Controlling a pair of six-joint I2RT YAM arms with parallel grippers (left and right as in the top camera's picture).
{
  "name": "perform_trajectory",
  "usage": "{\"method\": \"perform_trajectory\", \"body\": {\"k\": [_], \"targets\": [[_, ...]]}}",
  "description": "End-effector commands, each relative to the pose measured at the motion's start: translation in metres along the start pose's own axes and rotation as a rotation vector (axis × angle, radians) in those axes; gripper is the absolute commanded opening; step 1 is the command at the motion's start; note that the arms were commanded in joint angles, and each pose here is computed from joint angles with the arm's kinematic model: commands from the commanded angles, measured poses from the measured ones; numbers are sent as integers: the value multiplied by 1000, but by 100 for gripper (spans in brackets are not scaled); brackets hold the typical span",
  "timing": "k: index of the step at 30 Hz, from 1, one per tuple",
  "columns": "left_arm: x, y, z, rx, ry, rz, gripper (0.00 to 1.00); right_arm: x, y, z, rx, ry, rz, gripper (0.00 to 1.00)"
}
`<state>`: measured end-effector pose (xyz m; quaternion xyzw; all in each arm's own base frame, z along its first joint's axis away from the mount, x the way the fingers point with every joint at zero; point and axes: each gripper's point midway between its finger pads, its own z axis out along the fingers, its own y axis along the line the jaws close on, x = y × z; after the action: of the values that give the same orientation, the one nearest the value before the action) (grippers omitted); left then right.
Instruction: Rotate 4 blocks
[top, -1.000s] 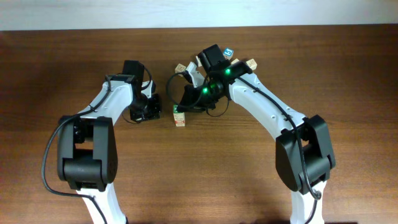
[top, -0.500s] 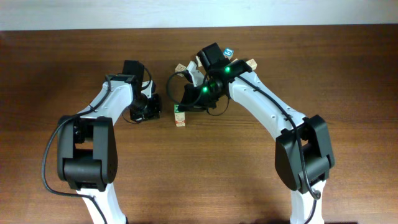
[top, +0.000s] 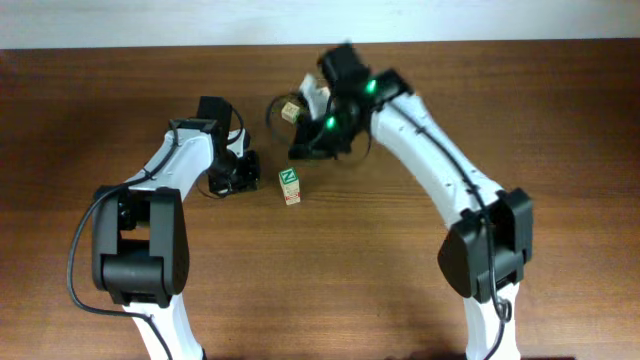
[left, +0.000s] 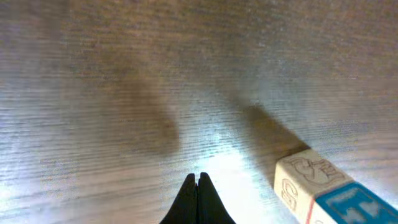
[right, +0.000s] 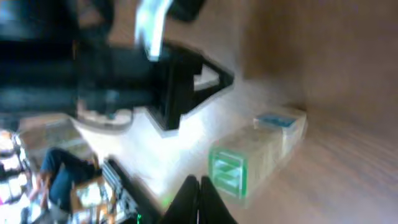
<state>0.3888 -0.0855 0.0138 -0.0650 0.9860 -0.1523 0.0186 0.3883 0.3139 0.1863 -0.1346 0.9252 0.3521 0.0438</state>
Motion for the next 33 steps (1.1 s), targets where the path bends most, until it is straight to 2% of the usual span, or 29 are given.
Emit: {"method": "perform_trajectory", "body": {"k": [1, 3, 5, 7, 10, 11, 12, 13, 14, 18, 26, 33], "targets": [[-29, -2, -43, 4, -78, 31, 0, -43, 5, -116, 150, -255, -149, 11], [-43, -1, -92, -40, -155, 37, 0, -36, -4, -188, 303, -362, -142, 23], [-50, -14, -151, -60, -270, 135, 0, -21, -7, -247, 394, -470, -126, 33], [-46, -29, -198, -55, -379, 221, 0, -15, 0, -275, 412, -547, -144, 42], [-8, -45, -270, -73, -523, 391, 0, 2, 3, -317, 533, -655, -144, 59], [7, -49, -291, -84, -567, 444, 0, 7, 4, -329, 569, -685, -141, 68], [23, -53, -313, -91, -625, 479, 4, 11, 6, -338, 592, -709, -140, 80], [34, -56, -331, -92, -676, 489, 63, 17, 7, -349, 625, -739, -137, 98], [42, -58, -342, -92, -712, 497, 99, 22, 7, -358, 656, -763, -132, 98], [60, -62, -364, -90, -781, 512, 99, 34, 16, -375, 671, -811, -138, 98], [59, -62, -364, -90, -779, 511, 99, 32, 14, -370, 661, -797, -139, 98], [59, -62, -364, -90, -779, 511, 99, 25, 1, -383, 760, -836, -106, 98]]}}
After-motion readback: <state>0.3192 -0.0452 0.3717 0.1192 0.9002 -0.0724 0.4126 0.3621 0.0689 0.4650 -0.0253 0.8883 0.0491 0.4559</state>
